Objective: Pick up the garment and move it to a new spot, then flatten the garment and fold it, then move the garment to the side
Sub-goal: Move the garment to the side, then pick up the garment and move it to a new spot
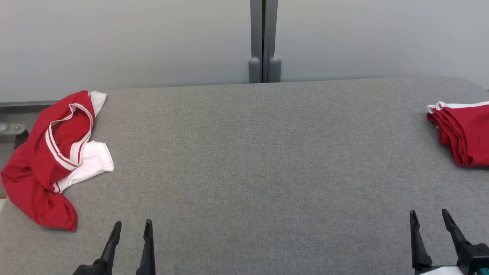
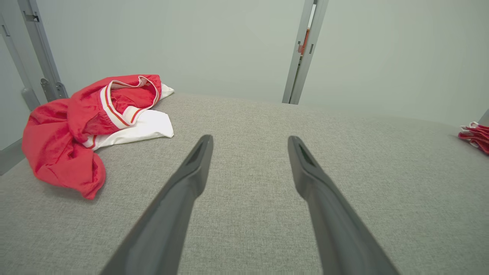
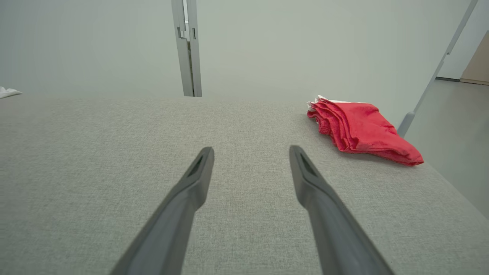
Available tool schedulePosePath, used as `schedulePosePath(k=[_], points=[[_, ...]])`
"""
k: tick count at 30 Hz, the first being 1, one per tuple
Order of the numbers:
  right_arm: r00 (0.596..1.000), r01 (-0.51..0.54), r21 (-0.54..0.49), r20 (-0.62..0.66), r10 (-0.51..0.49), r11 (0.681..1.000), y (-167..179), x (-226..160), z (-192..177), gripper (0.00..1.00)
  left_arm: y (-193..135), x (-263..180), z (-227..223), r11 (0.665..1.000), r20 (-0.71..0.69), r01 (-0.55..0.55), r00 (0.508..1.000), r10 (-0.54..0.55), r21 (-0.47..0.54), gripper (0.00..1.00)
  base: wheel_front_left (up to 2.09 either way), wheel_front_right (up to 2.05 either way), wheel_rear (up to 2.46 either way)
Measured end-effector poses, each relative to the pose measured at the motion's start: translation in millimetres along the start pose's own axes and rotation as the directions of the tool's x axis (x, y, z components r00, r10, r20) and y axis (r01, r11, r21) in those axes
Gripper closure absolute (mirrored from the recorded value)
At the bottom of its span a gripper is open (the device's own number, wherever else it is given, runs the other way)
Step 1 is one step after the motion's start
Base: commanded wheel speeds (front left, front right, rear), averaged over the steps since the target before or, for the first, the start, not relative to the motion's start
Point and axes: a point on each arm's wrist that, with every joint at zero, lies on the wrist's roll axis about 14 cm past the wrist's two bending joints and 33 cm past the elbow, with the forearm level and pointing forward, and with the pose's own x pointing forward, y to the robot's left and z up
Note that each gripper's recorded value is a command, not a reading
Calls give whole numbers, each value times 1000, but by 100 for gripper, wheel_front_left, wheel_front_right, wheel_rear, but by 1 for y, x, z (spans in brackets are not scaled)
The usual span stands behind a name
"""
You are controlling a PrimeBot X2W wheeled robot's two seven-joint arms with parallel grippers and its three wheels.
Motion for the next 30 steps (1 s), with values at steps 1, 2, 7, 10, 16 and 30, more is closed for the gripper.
schedulePosePath(k=[1, 2, 7, 10, 16, 30], points=[[1000, 3, 5, -4, -3, 1000, 0, -4, -1, 0, 0, -2, 1, 1000, 3, -2, 1000, 2, 0, 0, 0, 0, 0], [1000, 5, 5, -2, -5, 1000, -1, -6, -1, 0, 1, -4, 2, 1000, 8, -3, 1000, 3, 1, 0, 0, 0, 0], [1000, 5, 23, 4, -5, 1000, 1, -12, 0, 0, -5, -6, 3, 1000, 15, 16, 1000, -16, -1, 0, 0, 0, 0], [1000, 6, 36, 0, -7, 999, 2, -15, -1, 0, -11, -5, 0, 999, 5, 36, 999, -36, -3, 0, 0, 0, 0], [1000, 7, 37, 3, -7, 999, 2, -16, -1, 0, -12, -4, 0, 999, 4, 41, 999, -41, -2, 0, 0, 0, 0], [997, -73, 41, 8, 73, 996, 26, -2, 1, 0, 8, -17, 2, 999, 13, -35, 999, 35, -4, 0, 0, 0, 0]])
